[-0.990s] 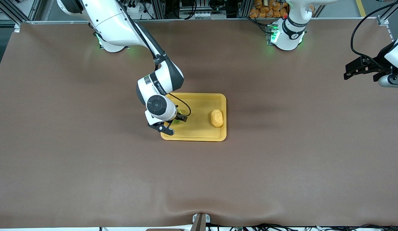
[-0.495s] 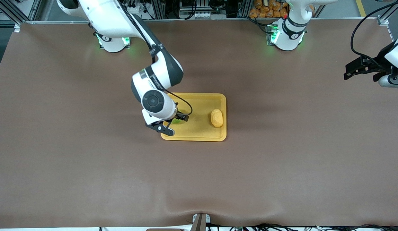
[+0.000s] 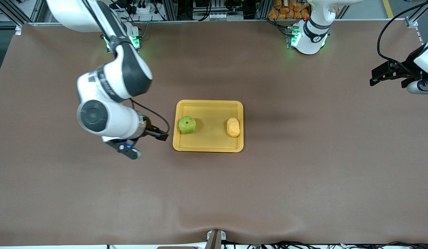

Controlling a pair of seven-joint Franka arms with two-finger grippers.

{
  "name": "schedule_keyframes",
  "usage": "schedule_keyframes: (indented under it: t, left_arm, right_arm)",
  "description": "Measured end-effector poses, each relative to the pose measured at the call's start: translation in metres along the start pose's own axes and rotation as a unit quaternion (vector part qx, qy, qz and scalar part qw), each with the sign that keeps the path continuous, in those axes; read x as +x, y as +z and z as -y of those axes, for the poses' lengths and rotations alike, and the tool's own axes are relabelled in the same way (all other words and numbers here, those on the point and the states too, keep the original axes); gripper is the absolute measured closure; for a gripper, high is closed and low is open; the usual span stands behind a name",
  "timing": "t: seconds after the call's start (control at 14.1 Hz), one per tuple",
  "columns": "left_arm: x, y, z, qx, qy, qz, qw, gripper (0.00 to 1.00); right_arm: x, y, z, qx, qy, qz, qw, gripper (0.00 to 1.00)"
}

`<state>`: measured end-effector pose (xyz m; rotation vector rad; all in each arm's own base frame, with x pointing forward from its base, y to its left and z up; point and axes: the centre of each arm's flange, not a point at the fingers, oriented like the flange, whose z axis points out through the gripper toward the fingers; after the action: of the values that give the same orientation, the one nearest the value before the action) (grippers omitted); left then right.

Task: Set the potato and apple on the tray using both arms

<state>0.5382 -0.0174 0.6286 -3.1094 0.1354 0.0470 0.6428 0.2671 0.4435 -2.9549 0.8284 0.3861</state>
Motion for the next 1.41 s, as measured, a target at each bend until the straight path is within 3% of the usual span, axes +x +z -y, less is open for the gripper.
schedule_keyframes:
  t: [0.42,0.57,0.78,0.92,1.2,1.41]
  left_arm:
    - [0.000,0.000,0.000,0.000,0.000,0.000,1.000,0.00]
    - [0.000,0.000,0.000,0.000,0.000,0.000,1.000,0.00]
    - [0.000,0.000,0.000,0.000,0.000,0.000,1.000,0.00]
    - [0.000,0.000,0.000,0.000,0.000,0.000,1.000,0.00]
    - [0.000,0.000,0.000,0.000,0.000,0.000,1.000,0.00]
    - [0.000,0.000,-0.001,0.000,0.000,0.000,1.000,0.00]
  right_arm:
    - [0.033,-0.073,-0.060,0.031,-0.021,-0.015,0.999,0.00]
    - [0.046,-0.091,-0.093,0.024,-0.032,-0.010,0.999,0.00]
    - [0.059,-0.118,-0.136,-0.015,-0.082,-0.038,0.996,0.00]
    - [0.062,-0.132,-0.159,-0.032,-0.121,-0.043,0.991,0.00]
    - [0.077,-0.169,-0.226,-0.020,-0.153,-0.046,0.987,0.00]
    - [0.059,-0.199,-0.257,-0.012,-0.173,-0.054,0.983,0.00]
